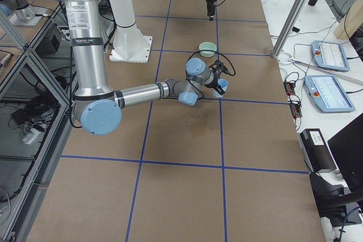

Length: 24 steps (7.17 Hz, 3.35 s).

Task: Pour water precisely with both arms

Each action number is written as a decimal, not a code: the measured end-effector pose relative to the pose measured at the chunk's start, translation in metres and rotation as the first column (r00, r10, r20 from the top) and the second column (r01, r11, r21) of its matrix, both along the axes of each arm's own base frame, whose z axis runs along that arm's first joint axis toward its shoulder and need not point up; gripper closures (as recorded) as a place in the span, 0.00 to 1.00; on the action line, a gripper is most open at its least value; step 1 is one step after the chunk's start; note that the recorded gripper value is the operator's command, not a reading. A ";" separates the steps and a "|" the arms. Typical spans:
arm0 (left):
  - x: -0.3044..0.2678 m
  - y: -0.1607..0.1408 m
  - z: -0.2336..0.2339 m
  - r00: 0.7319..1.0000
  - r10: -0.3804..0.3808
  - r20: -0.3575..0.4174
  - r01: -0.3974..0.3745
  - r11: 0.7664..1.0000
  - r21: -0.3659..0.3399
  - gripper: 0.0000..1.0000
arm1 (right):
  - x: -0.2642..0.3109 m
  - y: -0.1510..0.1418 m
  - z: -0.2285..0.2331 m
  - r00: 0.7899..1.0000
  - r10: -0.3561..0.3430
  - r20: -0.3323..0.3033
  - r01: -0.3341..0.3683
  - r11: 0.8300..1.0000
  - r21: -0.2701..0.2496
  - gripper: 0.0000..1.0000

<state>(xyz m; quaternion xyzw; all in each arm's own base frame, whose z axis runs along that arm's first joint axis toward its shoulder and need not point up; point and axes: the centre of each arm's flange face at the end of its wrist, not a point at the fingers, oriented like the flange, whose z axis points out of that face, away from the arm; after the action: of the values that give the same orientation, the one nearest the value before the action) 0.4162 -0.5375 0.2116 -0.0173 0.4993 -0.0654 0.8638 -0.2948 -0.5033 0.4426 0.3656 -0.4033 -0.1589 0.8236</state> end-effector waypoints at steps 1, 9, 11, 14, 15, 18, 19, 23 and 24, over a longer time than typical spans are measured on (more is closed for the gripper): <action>-0.005 -0.004 0.005 1.000 -0.006 0.006 0.006 1.000 0.000 0.00 | -0.043 0.002 -0.055 0.998 0.004 -0.069 -0.006 1.000 -0.017 0.44; -0.130 -0.055 0.137 0.996 0.074 0.057 -0.077 0.995 0.057 0.00 | -0.279 0.070 -0.275 0.790 -0.011 -0.613 0.063 0.996 0.063 0.49; -0.143 -0.056 0.147 0.996 0.079 0.051 -0.082 0.995 0.055 0.00 | -0.303 0.060 -0.282 0.680 -0.011 -0.733 0.123 0.987 0.100 0.56; -0.145 -0.055 0.157 0.995 0.080 0.054 -0.083 0.996 0.045 0.00 | -0.320 0.067 -0.286 0.487 -0.038 -0.873 0.269 0.957 0.108 0.66; -0.146 -0.053 0.161 0.995 0.081 0.057 -0.084 0.996 0.040 0.00 | -0.327 0.075 -0.283 0.426 -0.037 -0.904 0.308 0.945 0.107 0.66; -0.148 -0.047 0.180 0.994 0.085 0.064 -0.087 0.996 0.020 0.00 | -0.335 0.086 -0.284 0.299 -0.015 -0.954 0.347 0.933 0.094 0.66; -0.149 -0.045 0.185 0.994 0.085 0.066 -0.087 0.996 0.016 0.00 | -0.336 0.086 -0.286 0.278 -0.001 -0.961 0.350 0.931 0.101 0.66; -0.148 -0.041 0.186 0.993 0.115 0.021 -0.115 0.993 -0.021 0.00 | -0.340 0.087 -0.287 0.180 0.039 -0.983 0.364 0.926 0.103 0.66; -0.148 -0.041 0.186 0.993 0.117 0.019 -0.116 0.993 -0.024 0.00 | -0.342 0.090 -0.288 0.169 0.048 -0.984 0.367 0.924 0.108 0.65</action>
<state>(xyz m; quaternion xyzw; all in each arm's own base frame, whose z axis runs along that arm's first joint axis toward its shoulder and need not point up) 0.2686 -0.5782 0.3975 -0.0556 0.4880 -0.0206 0.8708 -0.6369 -0.4130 0.1542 0.2632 0.2092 -0.5048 0.7951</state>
